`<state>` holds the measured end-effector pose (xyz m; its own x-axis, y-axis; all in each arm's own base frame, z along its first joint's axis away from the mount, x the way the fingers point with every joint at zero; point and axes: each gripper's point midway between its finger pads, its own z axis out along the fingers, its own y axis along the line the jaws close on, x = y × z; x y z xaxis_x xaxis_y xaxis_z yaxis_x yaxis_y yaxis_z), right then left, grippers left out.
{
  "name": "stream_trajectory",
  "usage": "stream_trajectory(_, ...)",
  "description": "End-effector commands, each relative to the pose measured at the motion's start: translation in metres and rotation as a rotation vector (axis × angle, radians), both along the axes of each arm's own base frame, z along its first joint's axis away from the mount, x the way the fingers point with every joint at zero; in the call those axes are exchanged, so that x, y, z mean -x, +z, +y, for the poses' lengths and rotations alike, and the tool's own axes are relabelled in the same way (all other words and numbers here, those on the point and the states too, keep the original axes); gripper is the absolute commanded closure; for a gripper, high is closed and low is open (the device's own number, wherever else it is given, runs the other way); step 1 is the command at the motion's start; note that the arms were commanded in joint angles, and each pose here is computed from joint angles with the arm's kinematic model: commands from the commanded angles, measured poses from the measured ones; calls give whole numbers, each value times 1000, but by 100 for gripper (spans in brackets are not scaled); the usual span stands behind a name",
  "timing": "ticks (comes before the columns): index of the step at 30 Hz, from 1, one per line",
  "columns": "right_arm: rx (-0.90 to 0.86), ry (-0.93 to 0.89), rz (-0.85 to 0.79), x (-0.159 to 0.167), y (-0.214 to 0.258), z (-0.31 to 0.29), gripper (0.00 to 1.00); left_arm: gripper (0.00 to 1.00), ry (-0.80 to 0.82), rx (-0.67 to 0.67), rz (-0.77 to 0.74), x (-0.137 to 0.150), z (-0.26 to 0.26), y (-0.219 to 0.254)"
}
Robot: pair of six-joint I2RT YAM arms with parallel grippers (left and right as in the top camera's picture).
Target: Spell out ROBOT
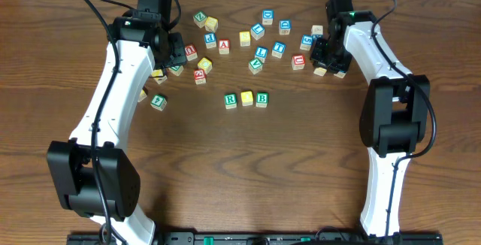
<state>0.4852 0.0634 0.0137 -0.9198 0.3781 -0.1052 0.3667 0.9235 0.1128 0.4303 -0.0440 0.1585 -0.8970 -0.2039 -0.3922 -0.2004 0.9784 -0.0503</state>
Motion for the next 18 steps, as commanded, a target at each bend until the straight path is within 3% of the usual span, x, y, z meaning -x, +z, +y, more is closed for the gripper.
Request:
stream_trajectory(1,26,65,13,4,-7,0,75,49,-4,-9,4,1,2,-1)
stream_trajectory(18,-130,397,71,42,18,65,73,50,59,-3,-65,4,30,29)
